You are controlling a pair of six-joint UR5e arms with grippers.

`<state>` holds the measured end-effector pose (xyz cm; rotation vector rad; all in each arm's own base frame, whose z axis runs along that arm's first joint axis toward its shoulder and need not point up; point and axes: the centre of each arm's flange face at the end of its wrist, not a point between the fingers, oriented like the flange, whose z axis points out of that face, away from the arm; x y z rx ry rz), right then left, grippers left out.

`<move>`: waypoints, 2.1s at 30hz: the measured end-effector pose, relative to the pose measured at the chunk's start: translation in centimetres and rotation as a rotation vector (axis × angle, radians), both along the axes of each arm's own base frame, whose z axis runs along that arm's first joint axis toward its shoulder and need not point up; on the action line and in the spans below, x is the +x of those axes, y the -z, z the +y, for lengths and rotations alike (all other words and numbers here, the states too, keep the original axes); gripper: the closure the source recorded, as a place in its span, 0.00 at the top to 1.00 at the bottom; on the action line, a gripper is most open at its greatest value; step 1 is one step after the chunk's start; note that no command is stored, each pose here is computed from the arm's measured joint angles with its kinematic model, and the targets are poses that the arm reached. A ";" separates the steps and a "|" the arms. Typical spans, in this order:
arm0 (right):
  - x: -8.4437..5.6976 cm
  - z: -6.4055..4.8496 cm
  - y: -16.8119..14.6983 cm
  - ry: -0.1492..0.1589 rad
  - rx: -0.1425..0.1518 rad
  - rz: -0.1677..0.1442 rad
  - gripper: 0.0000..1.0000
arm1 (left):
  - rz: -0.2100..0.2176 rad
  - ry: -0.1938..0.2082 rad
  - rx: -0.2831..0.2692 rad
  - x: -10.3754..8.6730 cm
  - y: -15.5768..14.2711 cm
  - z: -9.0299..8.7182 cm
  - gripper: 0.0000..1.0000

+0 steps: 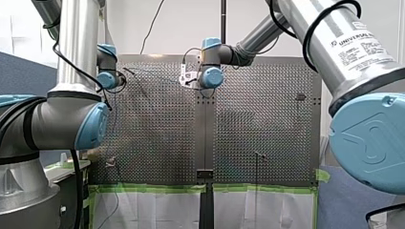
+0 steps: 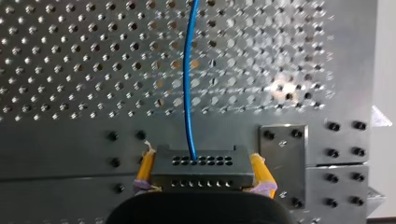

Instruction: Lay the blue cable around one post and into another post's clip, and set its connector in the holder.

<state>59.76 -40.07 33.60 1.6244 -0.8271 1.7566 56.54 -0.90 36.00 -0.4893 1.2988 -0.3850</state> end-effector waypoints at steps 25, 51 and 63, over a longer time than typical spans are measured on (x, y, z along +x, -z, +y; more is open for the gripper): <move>-5.0 -2.4 7.6 0.073 0.036 0.035 0.00 | 0.064 -0.001 0.110 -1.1 2.2 -1.1 0.73; -15.9 -7.4 15.2 0.301 0.068 0.000 0.00 | -0.022 0.005 0.044 -1.0 2.4 -1.3 0.81; -22.6 -9.4 18.5 0.427 0.069 -0.004 0.00 | -0.003 0.014 0.012 -0.1 4.5 -1.3 0.81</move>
